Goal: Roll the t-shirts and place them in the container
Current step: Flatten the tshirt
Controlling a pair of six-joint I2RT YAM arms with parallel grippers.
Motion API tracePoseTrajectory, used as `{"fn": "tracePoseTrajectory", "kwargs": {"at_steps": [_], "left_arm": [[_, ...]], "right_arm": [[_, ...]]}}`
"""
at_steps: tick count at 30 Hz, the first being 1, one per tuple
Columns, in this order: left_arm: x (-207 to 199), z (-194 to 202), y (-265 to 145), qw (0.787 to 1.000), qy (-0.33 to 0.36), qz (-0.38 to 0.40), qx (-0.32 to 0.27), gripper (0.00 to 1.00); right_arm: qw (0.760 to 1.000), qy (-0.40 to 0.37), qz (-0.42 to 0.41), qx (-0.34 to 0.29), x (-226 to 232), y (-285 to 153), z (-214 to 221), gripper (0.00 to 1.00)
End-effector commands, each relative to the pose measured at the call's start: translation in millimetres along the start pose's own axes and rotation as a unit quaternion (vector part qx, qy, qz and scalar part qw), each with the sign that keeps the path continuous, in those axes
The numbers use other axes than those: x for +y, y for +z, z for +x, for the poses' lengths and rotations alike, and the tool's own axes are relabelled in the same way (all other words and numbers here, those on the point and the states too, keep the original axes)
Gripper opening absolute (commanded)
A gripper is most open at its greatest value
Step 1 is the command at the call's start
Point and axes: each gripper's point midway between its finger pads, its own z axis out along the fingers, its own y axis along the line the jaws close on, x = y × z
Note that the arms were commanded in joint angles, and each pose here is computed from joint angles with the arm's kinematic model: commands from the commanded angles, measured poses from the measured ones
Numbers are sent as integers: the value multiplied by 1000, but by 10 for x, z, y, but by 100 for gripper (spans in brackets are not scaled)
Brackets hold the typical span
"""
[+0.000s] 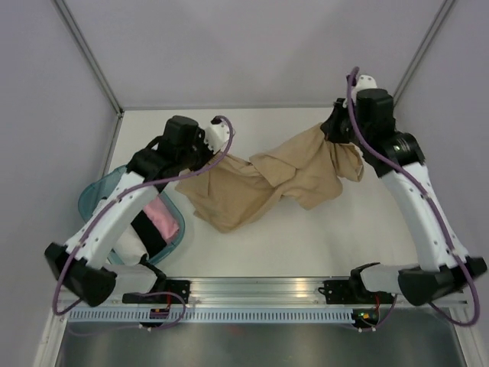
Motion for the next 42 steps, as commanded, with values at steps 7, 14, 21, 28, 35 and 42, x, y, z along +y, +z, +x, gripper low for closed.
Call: {"fn": "tracePoseTrajectory", "kwargs": {"at_steps": [7, 14, 21, 28, 35, 42], "left_arm": [[887, 342, 1695, 987, -46, -91, 124, 82], [450, 318, 1183, 996, -51, -12, 66, 80], [-328, 1099, 774, 988, -4, 86, 125, 77], [-1077, 1669, 773, 971, 76, 127, 190, 83], [-1206, 1977, 1018, 965, 87, 105, 222, 85], [-1323, 2110, 1256, 964, 61, 103, 237, 74]], "right_arm": [[975, 60, 173, 130, -1075, 1954, 667, 68], [970, 38, 176, 166, -1226, 1660, 1324, 64], [960, 37, 169, 220, -1332, 1488, 2018, 66], [938, 21, 205, 278, -1610, 1638, 2550, 71], [928, 25, 194, 319, -1657, 1718, 2932, 58], [938, 33, 179, 296, -1580, 1703, 2817, 10]]}}
